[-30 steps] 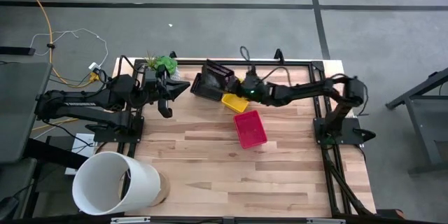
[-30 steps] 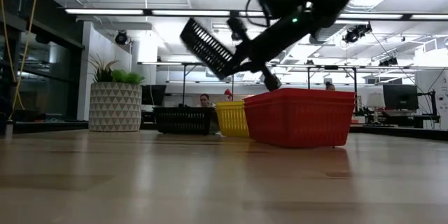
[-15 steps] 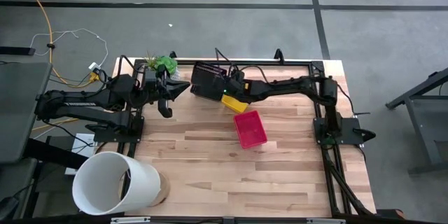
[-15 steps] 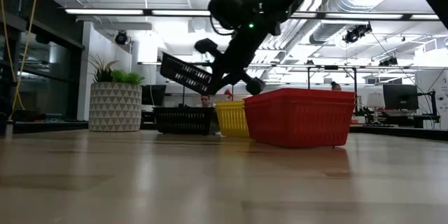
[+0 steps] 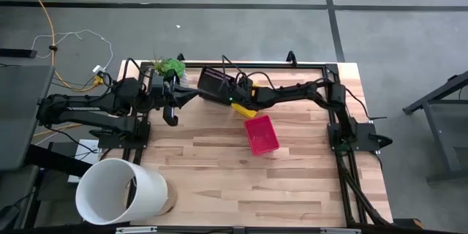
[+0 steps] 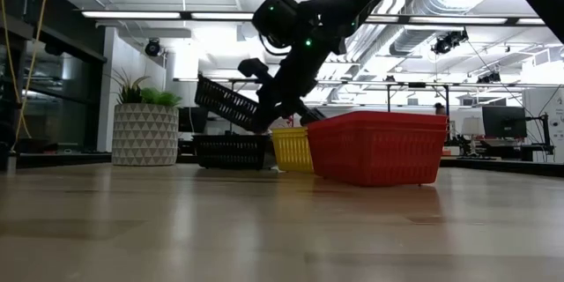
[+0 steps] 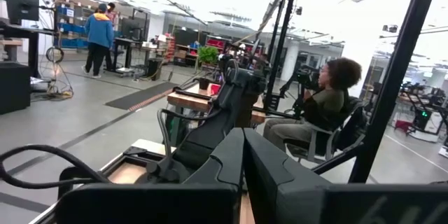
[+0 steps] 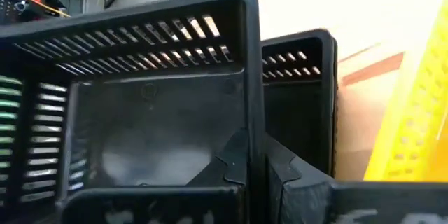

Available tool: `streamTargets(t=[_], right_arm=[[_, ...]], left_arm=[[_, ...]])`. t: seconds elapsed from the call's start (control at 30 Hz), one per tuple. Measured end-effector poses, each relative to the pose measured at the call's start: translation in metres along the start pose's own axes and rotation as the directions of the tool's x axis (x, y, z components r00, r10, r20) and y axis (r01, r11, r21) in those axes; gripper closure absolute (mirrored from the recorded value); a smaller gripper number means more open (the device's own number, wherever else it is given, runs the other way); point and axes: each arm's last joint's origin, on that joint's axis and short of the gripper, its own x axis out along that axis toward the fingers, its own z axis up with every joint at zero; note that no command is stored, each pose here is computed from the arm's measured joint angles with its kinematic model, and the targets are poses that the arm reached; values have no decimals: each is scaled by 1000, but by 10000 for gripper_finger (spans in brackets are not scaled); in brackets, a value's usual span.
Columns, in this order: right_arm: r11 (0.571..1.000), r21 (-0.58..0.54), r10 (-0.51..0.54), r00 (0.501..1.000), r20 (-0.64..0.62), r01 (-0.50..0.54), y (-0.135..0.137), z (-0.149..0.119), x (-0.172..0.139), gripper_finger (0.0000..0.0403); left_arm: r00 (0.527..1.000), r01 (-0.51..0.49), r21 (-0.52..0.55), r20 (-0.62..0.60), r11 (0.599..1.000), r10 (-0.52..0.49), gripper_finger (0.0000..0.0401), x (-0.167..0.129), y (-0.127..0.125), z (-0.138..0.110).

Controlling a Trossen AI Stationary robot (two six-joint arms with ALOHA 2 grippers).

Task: Stack baskets by color
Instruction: Stack the black bin on the black bin

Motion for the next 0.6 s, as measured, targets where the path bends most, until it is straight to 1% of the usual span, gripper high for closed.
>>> streamTargets(t=[0.2, 0.33, 0.53, 0.6], right_arm=[[1000, 8, -5, 999, 44, 4, -1, 1, 1, 403], [1000, 5, -12, 999, 49, 11, -2, 1, 1, 403], [998, -23, -65, 997, 51, 66, -8, 1, 1, 403], [996, -7, -85, 995, 58, 85, -10, 1, 1, 403]], left_arm=[[1000, 0, -3, 0, 1000, 0, 401, 0, 0, 0], [1000, -1, -3, 0, 1000, 1, 401, 0, 0, 0], [1000, -3, -3, 0, 1000, 3, 401, 0, 0, 0], [1000, -3, -3, 0, 1000, 3, 401, 0, 0, 0]])
